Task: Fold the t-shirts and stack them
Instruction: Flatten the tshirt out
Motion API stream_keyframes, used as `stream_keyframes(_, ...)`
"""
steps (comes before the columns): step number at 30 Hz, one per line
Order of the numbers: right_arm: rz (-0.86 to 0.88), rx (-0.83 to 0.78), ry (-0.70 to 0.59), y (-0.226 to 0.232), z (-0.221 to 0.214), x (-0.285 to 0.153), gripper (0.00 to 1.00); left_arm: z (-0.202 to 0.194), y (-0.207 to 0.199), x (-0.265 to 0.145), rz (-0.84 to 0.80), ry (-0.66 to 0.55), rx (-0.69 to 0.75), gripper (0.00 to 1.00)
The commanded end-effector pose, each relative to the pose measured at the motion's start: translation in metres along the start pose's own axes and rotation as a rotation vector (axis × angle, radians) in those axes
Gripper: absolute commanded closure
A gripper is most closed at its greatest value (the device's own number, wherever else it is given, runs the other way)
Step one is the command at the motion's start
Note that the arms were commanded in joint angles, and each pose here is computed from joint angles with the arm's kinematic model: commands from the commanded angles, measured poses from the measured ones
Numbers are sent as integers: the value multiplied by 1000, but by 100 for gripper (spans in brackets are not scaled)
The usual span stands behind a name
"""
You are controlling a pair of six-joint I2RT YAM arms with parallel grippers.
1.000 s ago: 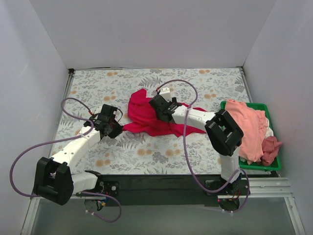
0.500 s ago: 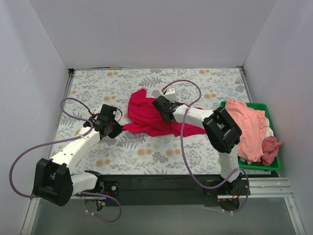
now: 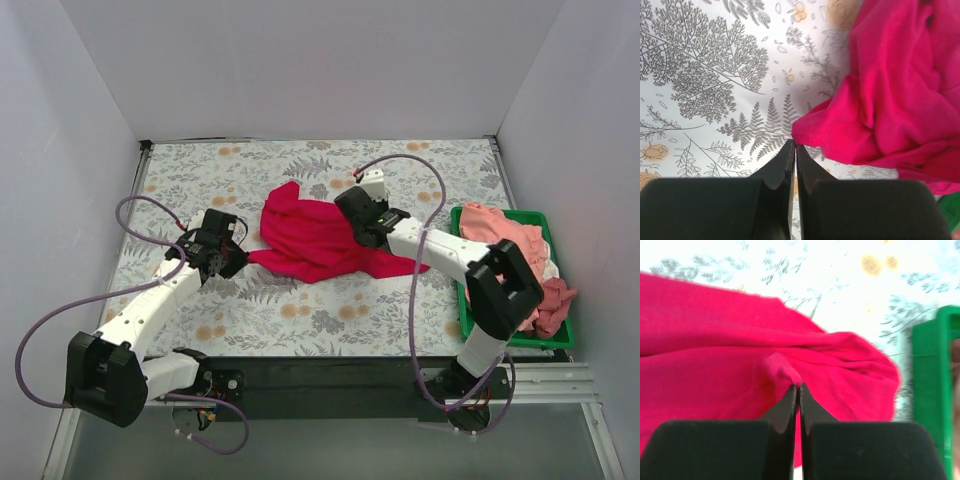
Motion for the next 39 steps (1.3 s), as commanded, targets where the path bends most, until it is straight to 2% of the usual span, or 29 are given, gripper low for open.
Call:
stream_keyframes(1,-60,96,-158,-46,36,-40,99,25,-26,-34,-108,-113,-35,100)
stream_keyframes(10,-57,292,-408,-140,65,-133,99,67,-61,-117,-337,-289,-86,100)
stream_keyframes(17,14,399,-690,-223,103,-227,99,106,-90,-236,-675,-454,-148,100)
stream_keyframes(22,253,440,-966,-266,128,-307,99,125,-94,-337,-977,-570,-152,100)
stream_keyframes(28,410,461,-1218,-316,137,-386,99,134,-83,-428,-1197,-670,-110,100)
stream_keyframes(31,458,433,-1263,-321,144,-402,99,135,-82,-446,-1250,-684,-91,100)
stream_keyframes(35,407,396,-1300,-331,161,-412,99,140,-80,-459,-1277,-732,-102,100)
stream_keyframes(39,294,383,-1265,-330,183,-400,99,151,-94,-441,-1194,-774,-124,100)
Point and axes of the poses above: each gripper's point midway between its finger pads, its own x axis out along the fingers, its own y axis along the line the jaws close on, z = x × y, the point moved 7 cm from there along -x, back along the fingers, and after that the axes turned 8 degrees about -x, right-handed, at the moved point
